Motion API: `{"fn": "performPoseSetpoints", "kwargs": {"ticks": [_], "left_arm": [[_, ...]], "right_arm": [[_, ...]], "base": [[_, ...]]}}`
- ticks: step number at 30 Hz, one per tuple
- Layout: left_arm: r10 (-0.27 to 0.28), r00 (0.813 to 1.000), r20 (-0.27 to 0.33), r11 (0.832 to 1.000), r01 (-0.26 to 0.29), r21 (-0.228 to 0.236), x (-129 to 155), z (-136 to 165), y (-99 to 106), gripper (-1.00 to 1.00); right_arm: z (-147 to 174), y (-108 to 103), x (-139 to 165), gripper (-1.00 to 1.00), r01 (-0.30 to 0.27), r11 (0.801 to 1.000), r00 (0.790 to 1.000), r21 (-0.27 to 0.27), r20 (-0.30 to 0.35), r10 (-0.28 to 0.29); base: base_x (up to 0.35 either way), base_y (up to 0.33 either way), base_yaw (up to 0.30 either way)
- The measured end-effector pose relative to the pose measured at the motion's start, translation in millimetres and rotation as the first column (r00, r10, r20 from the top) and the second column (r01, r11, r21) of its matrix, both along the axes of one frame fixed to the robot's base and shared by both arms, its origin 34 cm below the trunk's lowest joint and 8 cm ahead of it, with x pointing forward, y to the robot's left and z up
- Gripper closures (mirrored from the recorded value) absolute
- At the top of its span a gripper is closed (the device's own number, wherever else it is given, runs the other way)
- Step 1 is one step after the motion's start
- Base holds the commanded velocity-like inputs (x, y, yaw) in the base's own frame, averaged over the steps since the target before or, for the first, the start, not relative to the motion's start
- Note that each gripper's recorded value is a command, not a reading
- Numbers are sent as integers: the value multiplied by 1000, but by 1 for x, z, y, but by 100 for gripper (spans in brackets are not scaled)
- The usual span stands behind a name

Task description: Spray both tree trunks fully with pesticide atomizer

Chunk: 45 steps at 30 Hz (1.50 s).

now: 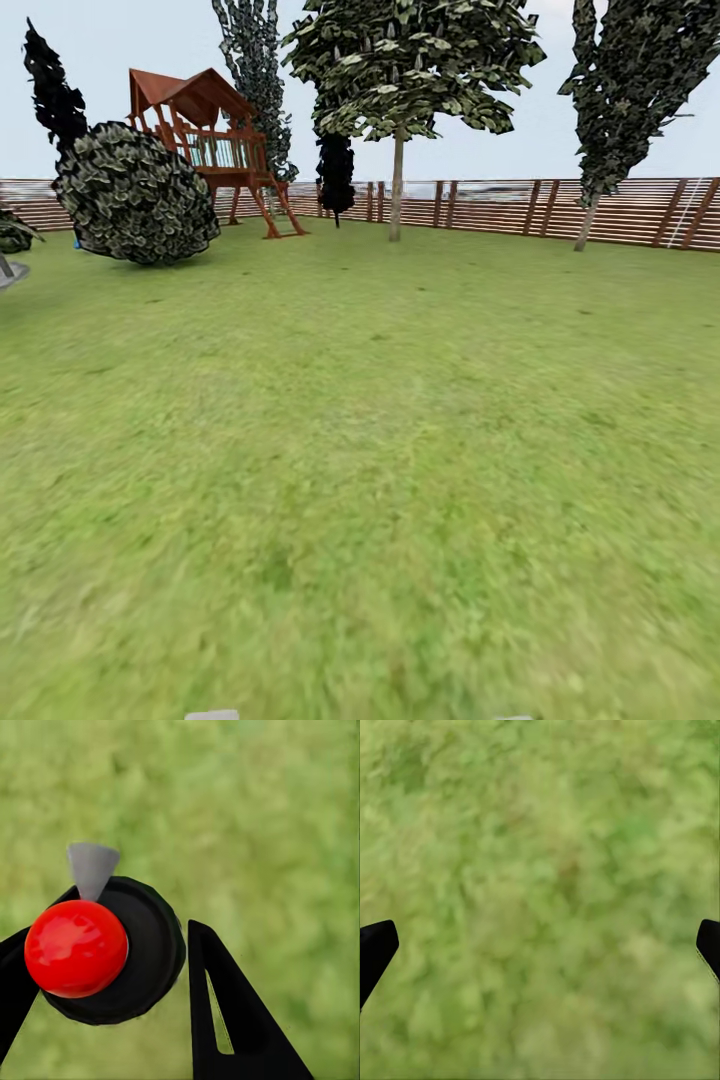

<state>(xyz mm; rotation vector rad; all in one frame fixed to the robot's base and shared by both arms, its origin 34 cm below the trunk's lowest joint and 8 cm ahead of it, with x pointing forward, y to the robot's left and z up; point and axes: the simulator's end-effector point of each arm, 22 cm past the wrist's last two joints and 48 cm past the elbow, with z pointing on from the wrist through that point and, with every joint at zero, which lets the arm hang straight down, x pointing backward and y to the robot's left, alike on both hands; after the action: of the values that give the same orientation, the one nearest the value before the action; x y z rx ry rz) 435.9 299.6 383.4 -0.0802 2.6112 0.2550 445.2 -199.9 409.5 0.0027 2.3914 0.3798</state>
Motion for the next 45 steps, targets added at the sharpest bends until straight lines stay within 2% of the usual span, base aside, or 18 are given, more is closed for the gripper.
{"fn": "performPoseSetpoints", "kwargs": {"ticks": [45], "left_arm": [[1,1000,-3,1000,-1,-3,-1,-1,-1,100]], "right_arm": [[0,0,0,-100,0,1000,1000,0,0,0]], "base": [[339,0,0]]}}
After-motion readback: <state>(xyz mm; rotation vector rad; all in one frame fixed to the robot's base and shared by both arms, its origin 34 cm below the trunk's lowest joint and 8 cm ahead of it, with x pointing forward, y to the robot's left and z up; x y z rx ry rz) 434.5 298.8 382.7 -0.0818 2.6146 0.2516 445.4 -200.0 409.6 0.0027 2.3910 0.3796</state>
